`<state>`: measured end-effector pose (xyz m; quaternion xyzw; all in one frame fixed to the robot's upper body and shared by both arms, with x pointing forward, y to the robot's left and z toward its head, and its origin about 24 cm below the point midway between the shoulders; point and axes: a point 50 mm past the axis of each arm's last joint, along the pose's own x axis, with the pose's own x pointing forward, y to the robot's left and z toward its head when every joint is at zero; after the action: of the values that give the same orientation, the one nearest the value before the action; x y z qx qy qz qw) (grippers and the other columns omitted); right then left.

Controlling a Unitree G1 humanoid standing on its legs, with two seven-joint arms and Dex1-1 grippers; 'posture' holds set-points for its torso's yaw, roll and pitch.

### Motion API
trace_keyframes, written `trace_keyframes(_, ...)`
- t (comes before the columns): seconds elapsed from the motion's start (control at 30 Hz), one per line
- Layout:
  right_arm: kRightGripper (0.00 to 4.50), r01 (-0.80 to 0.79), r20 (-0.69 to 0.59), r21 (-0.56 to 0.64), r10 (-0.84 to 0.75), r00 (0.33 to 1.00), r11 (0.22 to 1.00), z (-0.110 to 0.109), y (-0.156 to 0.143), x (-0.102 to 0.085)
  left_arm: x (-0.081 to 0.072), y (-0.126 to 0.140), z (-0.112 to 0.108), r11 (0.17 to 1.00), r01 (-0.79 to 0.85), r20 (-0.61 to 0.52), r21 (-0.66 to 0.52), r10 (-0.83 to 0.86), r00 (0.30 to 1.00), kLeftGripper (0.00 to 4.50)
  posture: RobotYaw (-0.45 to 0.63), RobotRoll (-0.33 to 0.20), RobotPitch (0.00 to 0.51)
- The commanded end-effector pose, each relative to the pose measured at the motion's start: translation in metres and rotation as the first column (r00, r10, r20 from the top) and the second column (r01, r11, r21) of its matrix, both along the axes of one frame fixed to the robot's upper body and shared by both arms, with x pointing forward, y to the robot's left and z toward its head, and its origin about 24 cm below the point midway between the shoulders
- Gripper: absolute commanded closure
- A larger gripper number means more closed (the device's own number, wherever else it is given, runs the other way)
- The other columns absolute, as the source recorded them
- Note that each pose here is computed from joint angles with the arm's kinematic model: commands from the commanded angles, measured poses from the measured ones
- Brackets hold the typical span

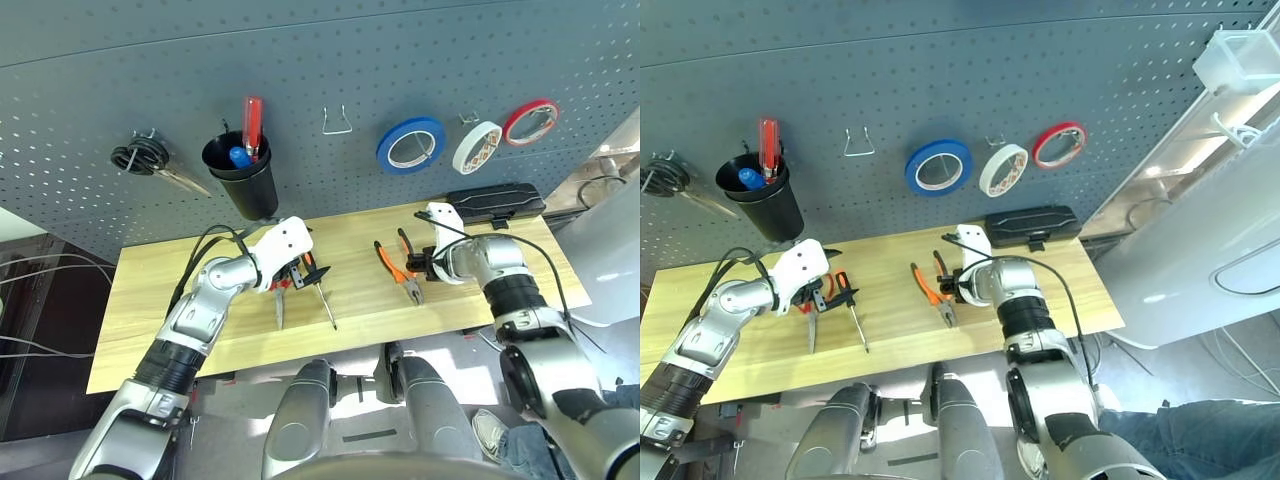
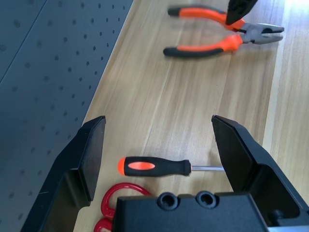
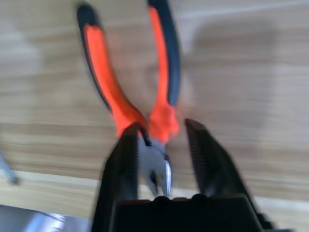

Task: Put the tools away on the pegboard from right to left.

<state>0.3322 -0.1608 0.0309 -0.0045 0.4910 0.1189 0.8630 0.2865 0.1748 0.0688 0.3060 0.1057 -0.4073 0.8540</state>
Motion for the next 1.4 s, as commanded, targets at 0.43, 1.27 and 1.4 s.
trace_keyframes(0.43,0.02,-0.03,-0.024,-0.001,0.03,0.999,1.0,0.03,0.014,0.007,-0.008,0.005,-0.008,1.0,-0.011,-0.04,0.021,0.012,0.999,0.0,0.05,0.0,0.269)
trace_keyframes(1.27,0.02,-0.046,-0.034,-0.077,0.043,0.998,0.996,-0.004,0.054,0.011,-0.017,0.01,-0.021,0.994,-0.039,-0.176,0.102,0.057,0.983,0.0,0.08,0.0,0.287)
trace_keyframes(1.4,0.02,-0.053,-0.04,-0.086,0.05,0.998,0.995,-0.008,0.056,0.011,-0.019,0.01,-0.022,0.991,-0.039,-0.203,0.129,0.064,0.977,0.0,0.08,0.0,0.286)
